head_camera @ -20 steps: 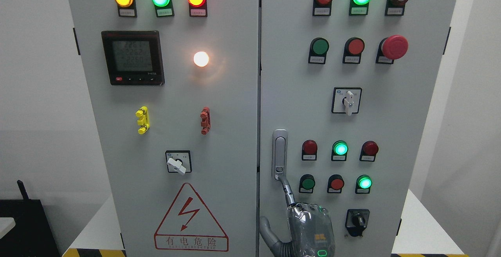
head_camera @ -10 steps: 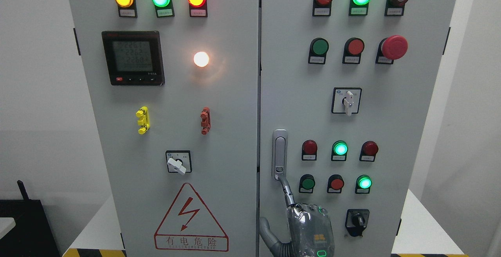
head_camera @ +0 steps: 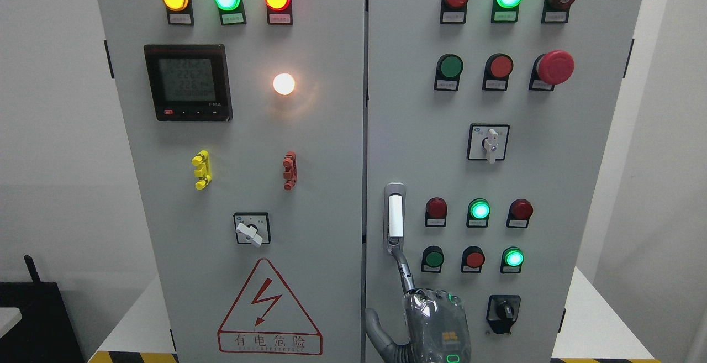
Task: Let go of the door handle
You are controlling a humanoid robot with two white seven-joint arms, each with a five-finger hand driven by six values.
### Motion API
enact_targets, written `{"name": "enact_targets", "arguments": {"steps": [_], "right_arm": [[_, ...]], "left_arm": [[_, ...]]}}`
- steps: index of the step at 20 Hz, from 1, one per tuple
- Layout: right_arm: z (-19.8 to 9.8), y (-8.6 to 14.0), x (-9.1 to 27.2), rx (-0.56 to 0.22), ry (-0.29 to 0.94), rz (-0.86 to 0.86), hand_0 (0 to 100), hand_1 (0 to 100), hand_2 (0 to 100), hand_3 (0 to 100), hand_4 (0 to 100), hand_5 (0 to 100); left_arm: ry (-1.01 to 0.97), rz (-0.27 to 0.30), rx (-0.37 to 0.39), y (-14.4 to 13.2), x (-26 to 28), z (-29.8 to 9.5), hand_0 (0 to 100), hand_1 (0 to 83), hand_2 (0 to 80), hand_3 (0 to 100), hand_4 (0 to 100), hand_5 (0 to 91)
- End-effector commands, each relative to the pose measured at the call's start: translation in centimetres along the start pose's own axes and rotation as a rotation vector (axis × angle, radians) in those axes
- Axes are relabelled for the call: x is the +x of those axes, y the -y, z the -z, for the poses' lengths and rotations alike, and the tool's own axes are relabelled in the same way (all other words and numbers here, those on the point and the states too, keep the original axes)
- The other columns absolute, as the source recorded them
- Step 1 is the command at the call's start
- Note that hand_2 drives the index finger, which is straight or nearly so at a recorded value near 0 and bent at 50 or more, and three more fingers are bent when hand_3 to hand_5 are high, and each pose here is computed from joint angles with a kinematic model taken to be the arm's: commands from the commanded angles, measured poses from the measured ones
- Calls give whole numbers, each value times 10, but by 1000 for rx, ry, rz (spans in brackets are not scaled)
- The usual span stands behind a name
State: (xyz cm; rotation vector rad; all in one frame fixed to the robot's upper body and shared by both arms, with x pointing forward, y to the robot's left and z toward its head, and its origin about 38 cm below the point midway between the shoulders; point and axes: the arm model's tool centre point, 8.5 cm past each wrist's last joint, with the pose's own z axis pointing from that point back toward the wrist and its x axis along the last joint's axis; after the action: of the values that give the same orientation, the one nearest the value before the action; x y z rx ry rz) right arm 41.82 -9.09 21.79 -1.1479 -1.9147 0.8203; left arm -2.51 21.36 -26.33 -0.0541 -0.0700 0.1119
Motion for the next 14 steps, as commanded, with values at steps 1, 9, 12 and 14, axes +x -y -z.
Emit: {"name": "enact_targets", "arguments": {"steps": [1,9,12,14], "right_arm": [[0,-1,0,4,-1,-1,377,372,105,1000,1000,995],[1,6,2,-22,5,5,376,372,104,1000,1000,995],[1,10,3,-37,11,8,377,371,105,1000,1000,995],[2,13,4,-44,14,10,377,371,106,1000,1000,995]], "left_arm": [[15,14,-3,1,5,1,120,389,0,0,0,0],[15,12,-2,1,5,1,120,389,0,0,0,0],[15,12,-3,1,5,1,120,389,0,0,0,0],[15,12,-3,1,5,1,120,389,0,0,0,0]]}}
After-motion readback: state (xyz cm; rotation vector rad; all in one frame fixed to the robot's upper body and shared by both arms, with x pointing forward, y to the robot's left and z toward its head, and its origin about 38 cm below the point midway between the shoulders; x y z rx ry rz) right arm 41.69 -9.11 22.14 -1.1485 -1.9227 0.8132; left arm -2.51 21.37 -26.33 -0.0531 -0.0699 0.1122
